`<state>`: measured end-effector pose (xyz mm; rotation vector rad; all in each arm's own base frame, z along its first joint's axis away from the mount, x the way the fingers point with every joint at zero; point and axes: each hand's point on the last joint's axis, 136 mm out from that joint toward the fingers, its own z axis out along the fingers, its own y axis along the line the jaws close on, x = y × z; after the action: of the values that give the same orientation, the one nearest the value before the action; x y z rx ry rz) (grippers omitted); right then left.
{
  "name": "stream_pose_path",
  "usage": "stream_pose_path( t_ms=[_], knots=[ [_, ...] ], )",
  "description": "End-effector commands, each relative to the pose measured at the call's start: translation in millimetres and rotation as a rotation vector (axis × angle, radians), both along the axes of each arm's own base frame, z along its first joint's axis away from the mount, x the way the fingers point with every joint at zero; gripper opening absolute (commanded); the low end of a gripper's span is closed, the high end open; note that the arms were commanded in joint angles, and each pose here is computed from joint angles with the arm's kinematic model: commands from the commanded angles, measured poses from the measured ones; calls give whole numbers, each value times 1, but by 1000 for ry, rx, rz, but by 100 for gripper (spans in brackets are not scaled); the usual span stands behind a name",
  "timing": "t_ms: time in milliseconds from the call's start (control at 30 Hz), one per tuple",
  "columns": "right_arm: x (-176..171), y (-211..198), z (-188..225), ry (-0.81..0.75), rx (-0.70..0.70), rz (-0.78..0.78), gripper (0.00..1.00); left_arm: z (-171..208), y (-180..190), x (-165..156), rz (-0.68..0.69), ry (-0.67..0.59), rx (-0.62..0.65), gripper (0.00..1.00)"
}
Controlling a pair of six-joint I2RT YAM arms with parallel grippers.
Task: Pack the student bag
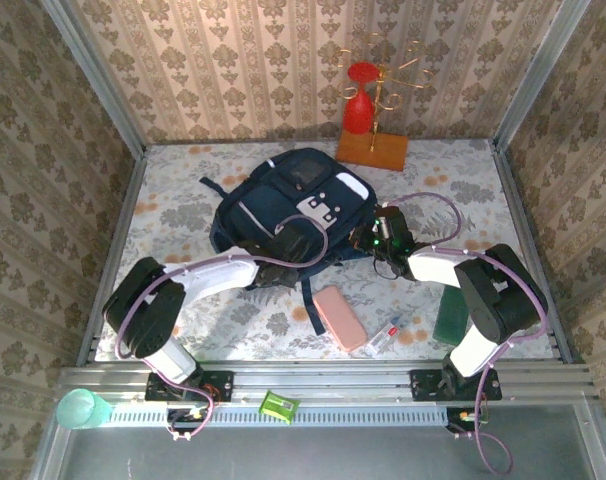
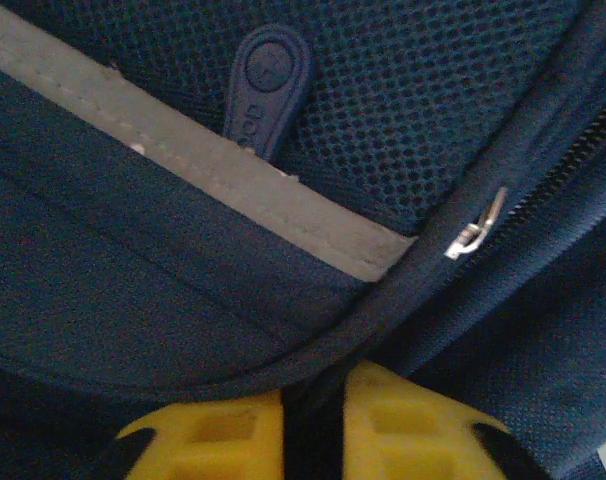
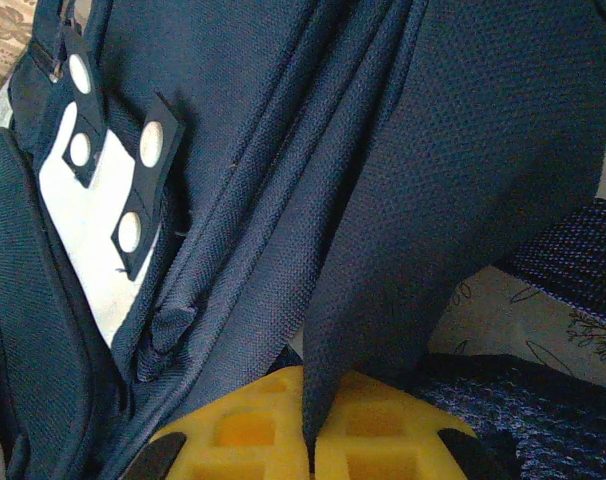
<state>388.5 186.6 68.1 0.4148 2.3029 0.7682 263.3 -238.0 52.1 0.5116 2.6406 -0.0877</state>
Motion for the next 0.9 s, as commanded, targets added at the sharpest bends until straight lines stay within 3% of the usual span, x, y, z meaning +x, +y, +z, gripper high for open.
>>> stream_pose_path(
  t_ms=[0,67,167,333,500,600,633,733,867],
  knots=[
    [-5,2,-3,-2,-1,25,4,3,13,-15,7,62,-7,5],
    [-5,-3,-3,-5,-16,11,4,20,19,-9,39,13,-62,0],
    [-6,-12,-4,-9,-43,-14,3,41,33,-3,96,-50,-148,0],
    [-7,-18,-5,-13,-57,-32,0,44,53,-4,141,-33,-238,0],
    [-6,-18,-3,-18,-53,-35,0,35,52,-10,125,33,-317,0],
    [-6,-15,0,-26,-45,-20,0,44,36,-14,33,-10,-308,0],
    [-5,-13,2,-30,-40,-13,0,49,30,-14,3,-40,-295,2],
    [-4,-10,1,-27,-32,-1,0,61,16,-13,-66,-122,-236,23],
    [-5,-9,-2,-15,-27,4,0,53,16,-4,-87,-153,-129,30]
  ],
)
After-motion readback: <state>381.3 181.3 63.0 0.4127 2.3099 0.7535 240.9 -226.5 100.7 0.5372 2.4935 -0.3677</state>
